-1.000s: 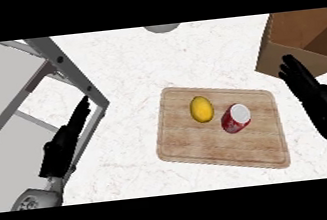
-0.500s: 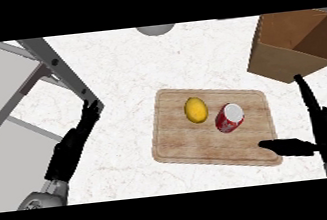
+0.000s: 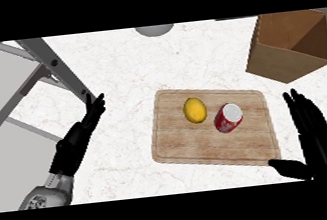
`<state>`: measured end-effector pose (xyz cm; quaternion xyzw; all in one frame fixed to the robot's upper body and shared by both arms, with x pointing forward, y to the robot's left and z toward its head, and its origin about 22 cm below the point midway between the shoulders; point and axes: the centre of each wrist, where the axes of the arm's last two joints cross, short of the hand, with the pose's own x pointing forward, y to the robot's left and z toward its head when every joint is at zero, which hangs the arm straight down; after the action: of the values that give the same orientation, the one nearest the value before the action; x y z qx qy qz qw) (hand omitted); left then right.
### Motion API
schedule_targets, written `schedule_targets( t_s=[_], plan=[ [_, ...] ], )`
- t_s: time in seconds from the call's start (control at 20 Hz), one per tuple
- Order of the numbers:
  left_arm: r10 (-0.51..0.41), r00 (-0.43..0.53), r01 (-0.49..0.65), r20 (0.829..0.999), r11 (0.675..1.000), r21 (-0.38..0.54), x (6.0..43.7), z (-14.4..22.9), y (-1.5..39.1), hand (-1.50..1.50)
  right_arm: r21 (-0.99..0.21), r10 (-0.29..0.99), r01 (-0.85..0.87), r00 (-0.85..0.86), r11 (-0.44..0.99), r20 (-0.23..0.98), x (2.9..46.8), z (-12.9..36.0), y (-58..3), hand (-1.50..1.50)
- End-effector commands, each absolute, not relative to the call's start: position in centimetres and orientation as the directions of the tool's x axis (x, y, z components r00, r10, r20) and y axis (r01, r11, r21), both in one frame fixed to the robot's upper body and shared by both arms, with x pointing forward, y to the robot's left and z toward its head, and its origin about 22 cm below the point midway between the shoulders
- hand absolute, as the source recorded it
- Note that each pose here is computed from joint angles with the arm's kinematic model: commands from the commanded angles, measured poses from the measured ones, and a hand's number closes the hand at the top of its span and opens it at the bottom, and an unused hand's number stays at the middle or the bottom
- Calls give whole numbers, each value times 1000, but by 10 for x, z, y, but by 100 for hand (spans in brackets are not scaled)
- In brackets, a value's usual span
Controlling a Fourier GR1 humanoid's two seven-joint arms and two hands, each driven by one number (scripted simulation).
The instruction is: Pick the can from the cutting board and place it in the cardboard box
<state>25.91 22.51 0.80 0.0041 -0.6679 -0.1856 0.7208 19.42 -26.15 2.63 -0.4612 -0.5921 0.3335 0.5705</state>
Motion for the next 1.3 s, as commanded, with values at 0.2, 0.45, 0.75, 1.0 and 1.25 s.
schedule_targets(
  t_s=[0.2, 0.45, 0.75, 1.0, 1.25],
  plan=[
    [-244, -101, 281, 964, 923, 263, 279, 33, 206, 0, -951, 940, -42, 173, 306, 295, 163, 97, -191, -150],
    [-238, -83, 300, 968, 920, 252, 278, 35, 214, 0, -934, 923, -124, 241, 336, 301, 155, 138, -156, -150],
    [-245, -99, 296, 964, 918, 264, 266, 36, 218, 0, -910, 888, -116, 298, 399, 351, 186, 137, -121, -150],
    [-241, -99, 294, 965, 920, 260, 282, 39, 214, 0, -920, 895, -130, 317, 370, 316, 199, 112, -115, -150],
    [-251, -88, 286, 964, 921, 266, 288, 41, 202, 0, -906, 890, -196, 349, 374, 292, 221, 82, -135, -150]
  ],
)
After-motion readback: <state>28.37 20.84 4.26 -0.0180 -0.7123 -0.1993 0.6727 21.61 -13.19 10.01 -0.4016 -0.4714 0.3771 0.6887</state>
